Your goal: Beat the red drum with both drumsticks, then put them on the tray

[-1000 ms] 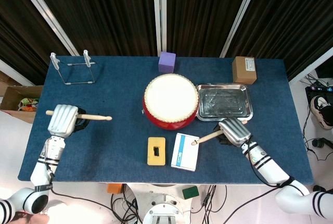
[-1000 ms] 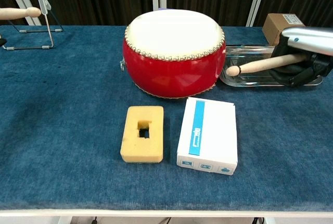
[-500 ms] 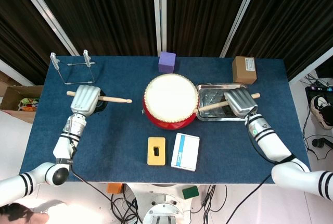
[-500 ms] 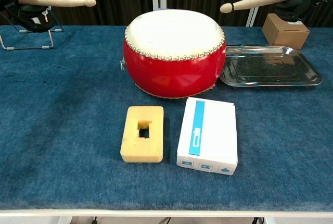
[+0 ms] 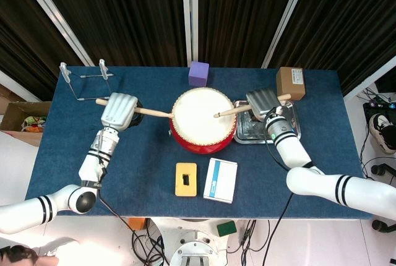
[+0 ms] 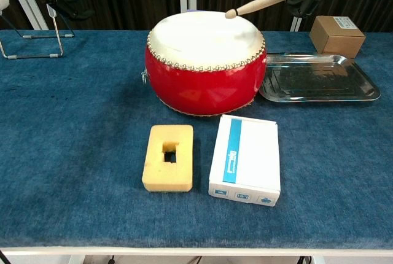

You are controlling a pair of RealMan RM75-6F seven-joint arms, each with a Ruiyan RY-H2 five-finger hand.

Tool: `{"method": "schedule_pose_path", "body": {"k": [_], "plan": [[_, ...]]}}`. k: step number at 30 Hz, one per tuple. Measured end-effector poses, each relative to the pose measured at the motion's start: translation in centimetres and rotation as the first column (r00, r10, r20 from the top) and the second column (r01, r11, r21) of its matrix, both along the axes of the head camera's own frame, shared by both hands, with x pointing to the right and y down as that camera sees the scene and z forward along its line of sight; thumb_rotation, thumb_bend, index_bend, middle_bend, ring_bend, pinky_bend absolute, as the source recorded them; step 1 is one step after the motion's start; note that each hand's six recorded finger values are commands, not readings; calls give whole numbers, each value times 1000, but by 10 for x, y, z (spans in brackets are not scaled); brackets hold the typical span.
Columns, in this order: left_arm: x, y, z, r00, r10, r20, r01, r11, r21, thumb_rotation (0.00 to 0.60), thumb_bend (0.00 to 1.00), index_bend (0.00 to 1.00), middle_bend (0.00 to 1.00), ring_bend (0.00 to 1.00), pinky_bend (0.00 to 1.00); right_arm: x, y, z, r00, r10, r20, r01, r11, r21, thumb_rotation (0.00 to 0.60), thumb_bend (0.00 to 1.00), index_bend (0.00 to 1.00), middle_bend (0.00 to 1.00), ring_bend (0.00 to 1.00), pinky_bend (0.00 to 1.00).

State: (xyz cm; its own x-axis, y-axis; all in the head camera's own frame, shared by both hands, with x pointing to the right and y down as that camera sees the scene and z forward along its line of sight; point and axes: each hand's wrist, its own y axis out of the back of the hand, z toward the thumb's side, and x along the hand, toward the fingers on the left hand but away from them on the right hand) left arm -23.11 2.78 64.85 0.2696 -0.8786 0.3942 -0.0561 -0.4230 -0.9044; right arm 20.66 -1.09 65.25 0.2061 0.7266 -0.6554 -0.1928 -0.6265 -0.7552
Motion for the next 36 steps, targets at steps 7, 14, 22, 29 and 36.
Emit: {"method": "schedule_pose_path", "body": {"k": [7,14,22,29,36], "plan": [[22,-2,26,998,32,62,-29,999,-39,600,376,1000,1000,1000,1000,2,-1,7,987,-33,-156,35,999,10,600,997,1000,1000,1000,1000],[42,-1,53,986,65,153,-54,996,-74,600,376,1000,1000,1000,1000,-7,-6,-19,1000,20,18,-21,998,58,600,1000,1000,1000,1000,1000],[31,-8,19,994,28,108,-27,1000,-15,600,378,1000,1000,1000,1000,-2,1,-1,1000,13,16,-14,1000,24,600,1000,1000,1000,1000,1000],[29,-3,18,990,51,134,-50,999,-14,600,379,1000,1000,1000,1000,-1,13,29,995,-25,-97,23,1000,-19,600,1000,1000,1000,1000,1000],[36,4,59,971,78,227,-63,995,-72,600,378,1000,1000,1000,1000,-5,1,-9,998,31,46,-33,998,49,600,1000,1000,1000,1000,1000]]}}
